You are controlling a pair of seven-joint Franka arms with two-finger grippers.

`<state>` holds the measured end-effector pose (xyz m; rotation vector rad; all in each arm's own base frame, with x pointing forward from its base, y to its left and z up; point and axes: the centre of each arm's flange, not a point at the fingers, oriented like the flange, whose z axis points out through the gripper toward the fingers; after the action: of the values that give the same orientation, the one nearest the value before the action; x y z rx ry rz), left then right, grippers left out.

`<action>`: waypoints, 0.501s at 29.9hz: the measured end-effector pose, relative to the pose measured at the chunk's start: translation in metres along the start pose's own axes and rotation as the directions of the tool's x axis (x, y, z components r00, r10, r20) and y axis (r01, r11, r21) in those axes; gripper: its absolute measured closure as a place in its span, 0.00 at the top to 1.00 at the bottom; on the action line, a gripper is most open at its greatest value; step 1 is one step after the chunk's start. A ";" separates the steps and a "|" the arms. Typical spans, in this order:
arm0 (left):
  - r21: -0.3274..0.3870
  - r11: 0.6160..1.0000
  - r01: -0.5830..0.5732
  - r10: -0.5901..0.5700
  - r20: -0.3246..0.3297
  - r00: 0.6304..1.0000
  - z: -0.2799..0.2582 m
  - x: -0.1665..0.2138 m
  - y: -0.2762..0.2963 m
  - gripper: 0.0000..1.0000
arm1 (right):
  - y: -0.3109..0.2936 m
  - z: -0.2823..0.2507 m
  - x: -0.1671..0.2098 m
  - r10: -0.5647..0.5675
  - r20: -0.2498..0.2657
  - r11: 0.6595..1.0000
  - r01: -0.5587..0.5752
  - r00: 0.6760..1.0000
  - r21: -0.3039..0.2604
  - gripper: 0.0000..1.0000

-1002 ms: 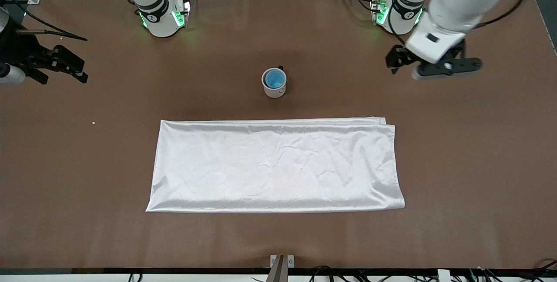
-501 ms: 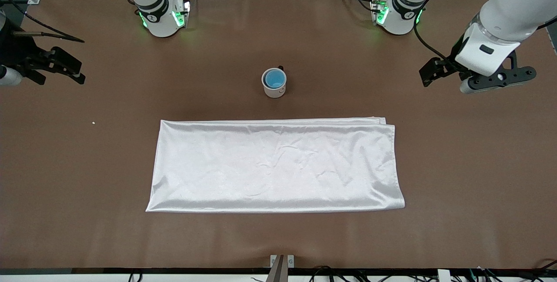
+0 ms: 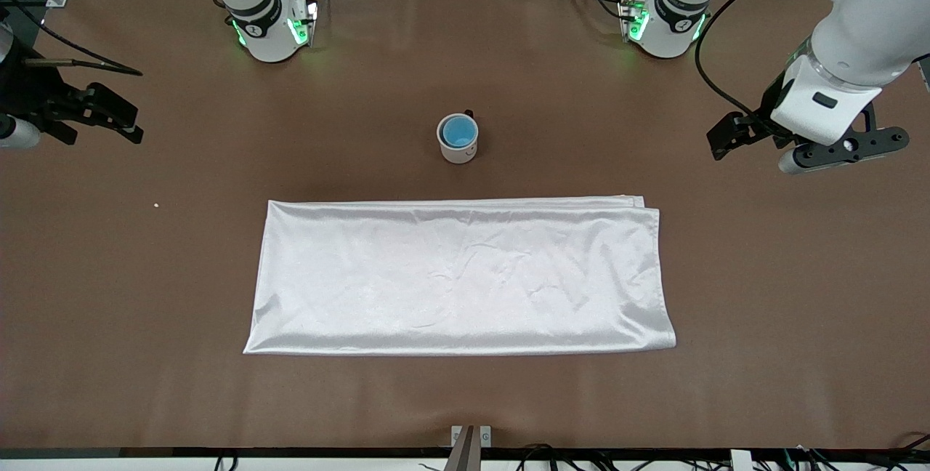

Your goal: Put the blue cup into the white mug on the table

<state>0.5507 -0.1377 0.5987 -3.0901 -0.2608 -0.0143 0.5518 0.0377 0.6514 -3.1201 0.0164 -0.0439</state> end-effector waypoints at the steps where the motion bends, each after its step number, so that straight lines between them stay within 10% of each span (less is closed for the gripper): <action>1: 0.000 1.000 -0.002 0.002 -0.001 1.000 0.000 0.000 0.001 1.00 | 0.000 0.000 0.000 -0.001 0.000 1.000 0.001 1.000 0.000 1.00; 15: -0.019 1.000 -0.015 0.015 0.006 1.000 -0.001 -0.004 0.009 1.00 | -0.001 0.006 0.004 -0.002 0.005 1.000 0.002 1.000 0.000 1.00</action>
<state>0.5483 -0.1468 0.5997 -3.1116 -0.2397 -0.0066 0.5557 0.0386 0.6458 -3.1203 0.0132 -0.0354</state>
